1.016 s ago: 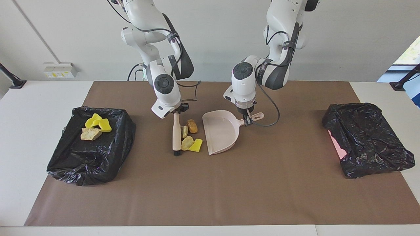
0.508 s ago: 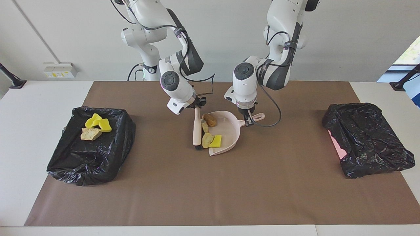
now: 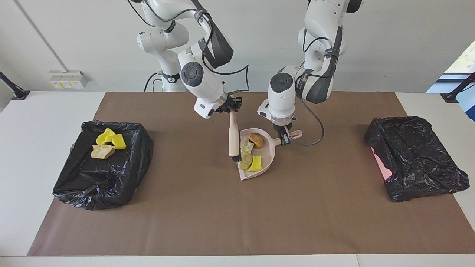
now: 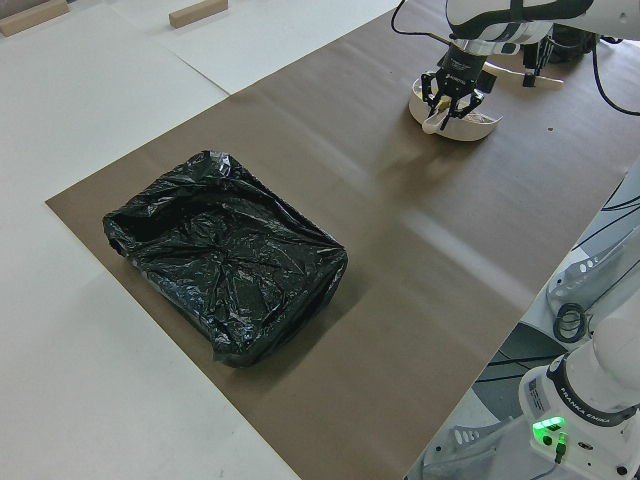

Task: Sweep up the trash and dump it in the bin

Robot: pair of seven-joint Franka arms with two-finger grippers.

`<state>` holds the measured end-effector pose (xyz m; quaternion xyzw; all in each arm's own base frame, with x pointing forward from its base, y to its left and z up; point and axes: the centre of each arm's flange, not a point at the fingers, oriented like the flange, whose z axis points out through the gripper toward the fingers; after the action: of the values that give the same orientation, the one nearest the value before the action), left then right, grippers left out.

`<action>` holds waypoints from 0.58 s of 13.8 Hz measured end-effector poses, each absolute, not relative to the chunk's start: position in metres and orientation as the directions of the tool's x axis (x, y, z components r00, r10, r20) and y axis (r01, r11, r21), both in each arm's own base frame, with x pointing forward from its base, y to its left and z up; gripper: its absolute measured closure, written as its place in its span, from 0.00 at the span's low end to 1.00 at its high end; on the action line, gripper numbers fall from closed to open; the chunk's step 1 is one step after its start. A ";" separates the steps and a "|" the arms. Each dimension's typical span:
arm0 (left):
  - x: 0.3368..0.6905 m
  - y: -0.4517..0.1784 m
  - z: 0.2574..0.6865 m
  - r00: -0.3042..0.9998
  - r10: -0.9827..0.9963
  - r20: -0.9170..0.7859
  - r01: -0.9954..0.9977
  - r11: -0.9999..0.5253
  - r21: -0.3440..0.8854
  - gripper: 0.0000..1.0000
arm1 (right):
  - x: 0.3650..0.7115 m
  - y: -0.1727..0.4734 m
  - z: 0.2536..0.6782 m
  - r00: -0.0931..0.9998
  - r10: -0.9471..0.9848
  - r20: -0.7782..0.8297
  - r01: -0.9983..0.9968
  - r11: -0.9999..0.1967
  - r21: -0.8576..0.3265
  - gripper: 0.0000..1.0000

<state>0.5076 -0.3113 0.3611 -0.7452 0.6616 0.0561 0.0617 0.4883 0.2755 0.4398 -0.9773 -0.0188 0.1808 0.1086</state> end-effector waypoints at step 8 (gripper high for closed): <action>0.555 -0.230 0.380 0.034 -0.995 -0.091 -0.999 -0.035 0.011 0.68 | 0.389 0.321 0.441 0.925 -0.042 -0.379 -0.027 -0.999 0.044 0.74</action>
<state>0.5551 -0.2303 0.3800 -0.7186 0.6940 0.0363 0.0276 0.3893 0.3215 0.4415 -0.9808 0.0174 0.1933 -0.0190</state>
